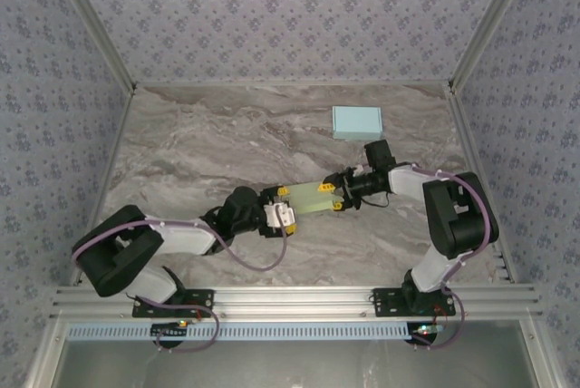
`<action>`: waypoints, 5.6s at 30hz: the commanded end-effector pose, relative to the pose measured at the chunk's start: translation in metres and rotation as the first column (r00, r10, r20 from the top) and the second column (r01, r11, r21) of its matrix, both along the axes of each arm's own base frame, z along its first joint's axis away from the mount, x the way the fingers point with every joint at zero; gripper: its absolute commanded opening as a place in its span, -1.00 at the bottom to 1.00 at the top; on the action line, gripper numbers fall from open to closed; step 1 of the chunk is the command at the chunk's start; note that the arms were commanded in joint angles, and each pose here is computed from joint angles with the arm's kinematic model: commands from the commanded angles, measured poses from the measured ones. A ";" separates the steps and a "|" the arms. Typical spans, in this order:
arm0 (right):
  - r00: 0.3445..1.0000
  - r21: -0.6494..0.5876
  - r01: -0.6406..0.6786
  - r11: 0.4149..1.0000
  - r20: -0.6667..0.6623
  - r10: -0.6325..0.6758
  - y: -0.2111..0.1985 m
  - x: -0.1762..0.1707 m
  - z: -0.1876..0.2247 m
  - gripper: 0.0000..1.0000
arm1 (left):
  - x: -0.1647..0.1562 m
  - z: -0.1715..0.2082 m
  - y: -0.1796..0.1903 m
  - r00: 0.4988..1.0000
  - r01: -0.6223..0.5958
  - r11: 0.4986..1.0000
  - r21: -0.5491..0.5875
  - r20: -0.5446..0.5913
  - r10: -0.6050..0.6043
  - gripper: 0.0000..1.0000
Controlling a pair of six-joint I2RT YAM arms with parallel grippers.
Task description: Fold the paper box
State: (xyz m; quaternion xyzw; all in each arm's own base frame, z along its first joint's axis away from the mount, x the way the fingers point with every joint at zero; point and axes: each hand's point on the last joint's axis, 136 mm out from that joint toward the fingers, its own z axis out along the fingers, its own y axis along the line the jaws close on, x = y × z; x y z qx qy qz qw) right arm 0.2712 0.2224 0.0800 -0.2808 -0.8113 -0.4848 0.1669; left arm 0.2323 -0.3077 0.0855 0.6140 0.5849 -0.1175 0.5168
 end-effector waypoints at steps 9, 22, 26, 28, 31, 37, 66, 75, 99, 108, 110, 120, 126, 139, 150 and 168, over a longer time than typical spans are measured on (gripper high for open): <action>0.992 -0.020 0.114 0.993 -0.055 -0.115 -0.007 -0.002 -0.008 0.17 | 0.021 0.000 -0.011 0.992 -0.086 0.995 0.045 0.094 0.082 0.08; 0.982 -0.204 0.054 0.978 0.187 -0.015 -0.075 -0.008 0.024 0.64 | -0.008 0.018 -0.004 0.928 0.080 0.986 0.144 -0.372 -0.021 0.00; 0.959 -0.285 0.059 0.957 0.283 0.025 -0.097 0.003 0.030 0.68 | -0.010 0.008 -0.007 0.896 0.112 0.976 0.186 -0.444 -0.018 0.02; 0.929 -0.318 0.043 0.947 0.362 0.079 -0.102 0.010 0.036 0.70 | -0.012 0.005 -0.007 0.873 0.147 0.967 0.209 -0.487 -0.027 0.03; 0.866 -0.375 0.031 0.927 0.473 0.162 -0.104 0.018 0.048 0.69 | -0.006 0.002 -0.008 0.849 0.144 0.973 0.180 -0.527 -0.028 0.04; 0.572 -0.496 0.078 0.865 0.732 0.369 -0.104 0.030 0.080 0.39 | 0.006 0.016 -0.004 0.849 0.116 0.988 0.104 -0.527 -0.044 0.05; 0.149 -0.811 0.076 0.580 0.584 0.798 -0.047 0.007 0.067 -0.69 | 0.015 0.015 -0.007 0.869 0.074 0.996 0.053 -0.493 -0.038 0.07; 0.252 -0.796 0.127 0.592 0.603 0.757 -0.037 0.006 0.068 -0.82 | 0.020 0.017 -0.008 0.869 0.040 0.998 0.043 -0.494 -0.013 0.02; 0.432 -0.892 0.203 0.403 0.451 0.781 -0.033 0.011 0.049 -0.88 | 0.039 0.024 -0.005 0.871 -0.081 0.997 0.013 -0.485 0.077 0.19; 0.533 -0.879 0.305 0.365 0.476 0.700 -0.041 0.011 0.050 -0.88 | 0.040 0.045 -0.001 0.867 -0.174 0.981 -0.082 -0.486 0.113 0.44; 0.534 -0.875 0.326 0.359 0.484 0.693 -0.040 0.010 0.052 -0.87 | 0.044 0.056 0.007 0.857 -0.247 0.963 -0.107 -0.489 0.166 0.54; 0.553 -0.870 0.348 0.350 0.492 0.672 -0.040 0.007 0.047 -0.86 | 0.036 0.094 0.042 0.661 -0.582 0.788 -0.200 -0.681 0.315 0.91; 0.548 -0.868 0.343 0.358 0.495 0.674 -0.036 0.007 0.049 -0.85 | 0.046 0.083 0.037 0.678 -0.598 0.791 -0.128 -0.607 0.414 0.55; 0.533 -0.874 0.321 0.365 0.485 0.693 -0.031 0.010 0.052 -0.84 | 0.100 0.110 0.056 0.665 -0.692 0.690 -0.215 -0.564 0.490 0.58; 0.538 -0.874 0.313 0.370 0.485 0.690 -0.027 0.011 0.054 -0.84 | 0.113 0.091 0.040 0.671 -0.620 0.763 -0.180 -0.625 0.398 0.28; 0.532 -0.871 0.313 0.380 0.492 0.689 -0.022 0.009 0.058 -0.85 | 0.118 0.071 0.020 0.675 -0.546 0.825 -0.147 -0.660 0.329 0.22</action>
